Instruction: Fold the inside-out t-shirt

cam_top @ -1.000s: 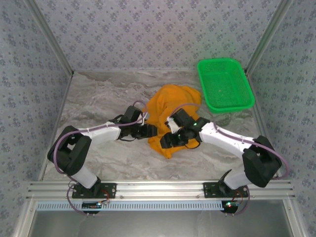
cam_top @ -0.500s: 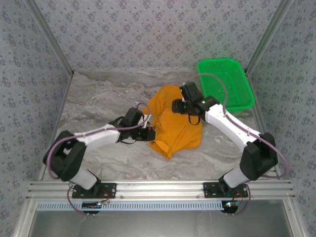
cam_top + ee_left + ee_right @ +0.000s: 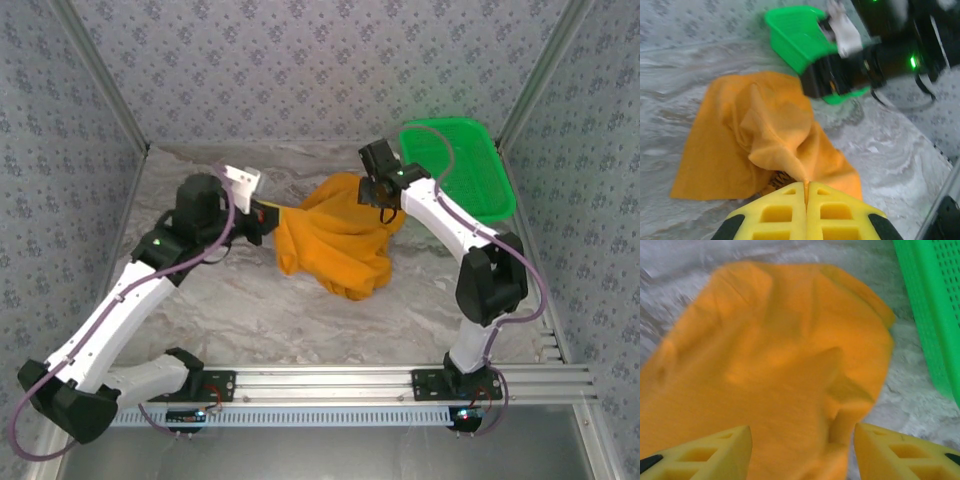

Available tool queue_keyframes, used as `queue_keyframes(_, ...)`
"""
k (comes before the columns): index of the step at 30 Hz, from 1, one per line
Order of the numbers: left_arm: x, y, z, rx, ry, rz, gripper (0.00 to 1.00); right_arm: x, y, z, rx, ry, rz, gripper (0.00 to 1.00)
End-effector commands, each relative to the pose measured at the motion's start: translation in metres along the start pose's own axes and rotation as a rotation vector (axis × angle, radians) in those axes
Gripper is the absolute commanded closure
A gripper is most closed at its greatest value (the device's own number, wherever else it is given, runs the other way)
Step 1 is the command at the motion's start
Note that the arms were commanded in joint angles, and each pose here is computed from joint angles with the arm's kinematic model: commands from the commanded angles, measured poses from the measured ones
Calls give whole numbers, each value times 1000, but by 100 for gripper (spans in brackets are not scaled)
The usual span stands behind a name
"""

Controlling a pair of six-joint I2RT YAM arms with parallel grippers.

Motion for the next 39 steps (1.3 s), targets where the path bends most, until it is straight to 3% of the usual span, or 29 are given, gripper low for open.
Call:
queue_keyframes(1,-2,-9,5,-150,25,61,100,-15,45,2,-186,-96,112,42)
queue_keyframes(5,-6,-42,-10,-181,105,-3,100,-39,78,18,-394,-450,31,38)
queue_keyframes(10,-20,-63,-11,-135,86,-17,100,-48,80,37,-628,-521,-153,36)
queue_keyframes(13,-15,-52,7,-219,19,13,100,-58,76,59,-730,-645,-225,36)
queue_keyframes(16,-2,-32,24,-341,5,42,100,-75,106,96,-985,-824,-322,35)
queue_keyframes(19,12,-11,32,-413,65,82,100,-73,132,115,-1148,-795,-442,33)
queue_keyframes(22,14,16,42,-437,38,147,100,-52,157,123,-1297,-747,-432,33)
queue_keyframes(24,11,38,55,-465,-51,185,100,-35,173,128,-1327,-804,-373,39)
queue_keyframes(27,9,73,83,-571,-144,229,100,-17,199,150,-1331,-920,-278,67)
queue_keyframes(29,10,94,98,-653,-173,264,100,-21,221,169,-1385,-1006,-236,77)
queue_keyframes(31,16,116,103,-707,-145,313,100,-38,243,175,-1467,-1185,-196,81)
queue_keyframes(34,24,144,99,-747,-85,366,100,-62,221,166,-1410,-1194,-320,78)
queue_keyframes(37,26,162,89,-715,-57,405,100,-74,163,143,-1273,-1089,-500,54)
queue_keyframes(39,29,168,80,-685,0,431,100,-70,117,132,-1159,-933,-573,49)
Point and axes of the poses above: each hand's point on the last joint's axis, 136 mm out from that joint toward the fingers, its own x axis out along the fingers, its own z axis along the line the jaws close on, y = z × x, the point moved 8 cm from there along -x, back along the fingers, and after that the axes turned 6 degrees about -x, right-handed, at the moved point
